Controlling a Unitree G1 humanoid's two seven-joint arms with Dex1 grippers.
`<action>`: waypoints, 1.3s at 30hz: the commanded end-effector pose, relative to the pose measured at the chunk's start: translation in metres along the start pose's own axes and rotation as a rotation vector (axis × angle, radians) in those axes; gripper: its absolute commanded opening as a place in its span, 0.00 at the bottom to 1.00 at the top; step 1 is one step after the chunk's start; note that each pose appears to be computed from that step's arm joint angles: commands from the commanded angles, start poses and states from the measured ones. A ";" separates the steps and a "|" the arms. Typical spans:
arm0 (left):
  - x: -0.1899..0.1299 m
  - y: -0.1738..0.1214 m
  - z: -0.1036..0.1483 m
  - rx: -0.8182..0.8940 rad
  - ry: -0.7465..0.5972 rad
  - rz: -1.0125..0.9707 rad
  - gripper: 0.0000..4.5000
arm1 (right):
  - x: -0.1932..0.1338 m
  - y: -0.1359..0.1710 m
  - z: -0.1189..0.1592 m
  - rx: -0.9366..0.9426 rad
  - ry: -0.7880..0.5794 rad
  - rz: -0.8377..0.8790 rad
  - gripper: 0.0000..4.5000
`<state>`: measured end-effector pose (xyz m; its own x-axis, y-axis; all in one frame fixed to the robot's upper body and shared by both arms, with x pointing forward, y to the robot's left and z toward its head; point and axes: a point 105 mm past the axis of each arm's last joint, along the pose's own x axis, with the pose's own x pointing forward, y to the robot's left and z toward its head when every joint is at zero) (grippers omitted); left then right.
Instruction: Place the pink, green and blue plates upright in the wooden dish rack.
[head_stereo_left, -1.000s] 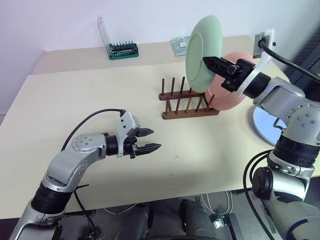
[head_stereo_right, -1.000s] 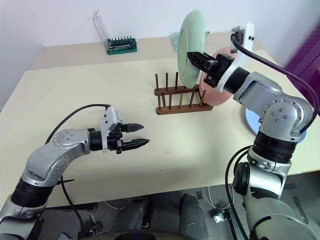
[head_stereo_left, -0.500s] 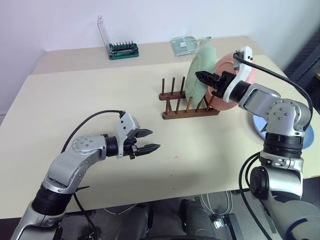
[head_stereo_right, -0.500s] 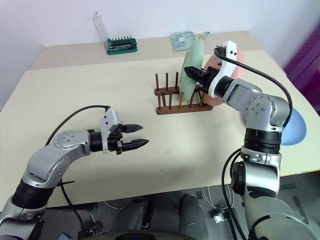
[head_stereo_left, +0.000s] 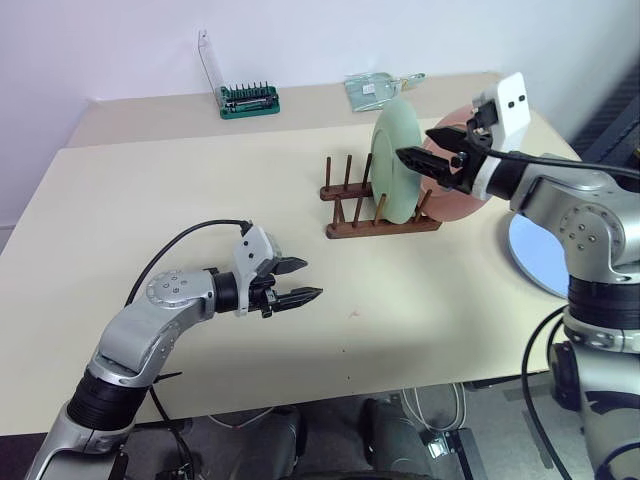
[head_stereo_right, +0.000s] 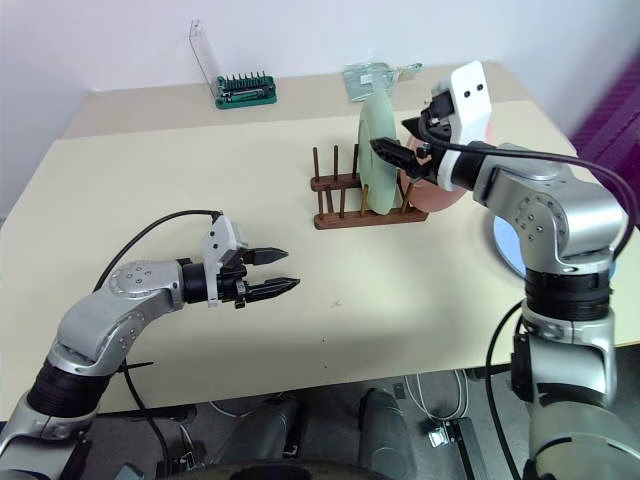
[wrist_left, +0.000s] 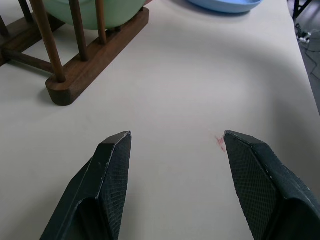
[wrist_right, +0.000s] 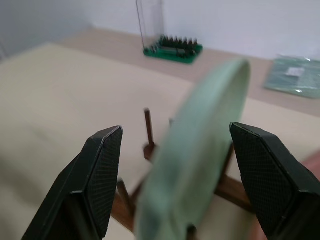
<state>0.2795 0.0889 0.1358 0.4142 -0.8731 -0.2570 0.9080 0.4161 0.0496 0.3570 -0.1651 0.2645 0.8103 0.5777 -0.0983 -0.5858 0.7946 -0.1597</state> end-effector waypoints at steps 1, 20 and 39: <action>-0.001 0.001 0.011 0.045 -0.031 -0.004 0.67 | -0.043 -0.006 0.035 -0.216 -0.071 -0.022 0.77; 0.010 -0.007 0.014 0.092 -0.037 -0.123 0.67 | -0.151 -0.061 -0.146 -0.223 0.619 -0.328 0.99; 0.002 -0.012 0.017 0.089 -0.052 -0.102 0.67 | -0.142 -0.094 -0.159 -0.510 0.688 -0.448 0.01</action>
<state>0.2736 0.0782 0.1380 0.3178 -0.9152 -0.2477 0.9481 0.3088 0.0756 0.2925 -0.3510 0.1143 0.8475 -0.1077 -0.5198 -0.3051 0.7025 -0.6430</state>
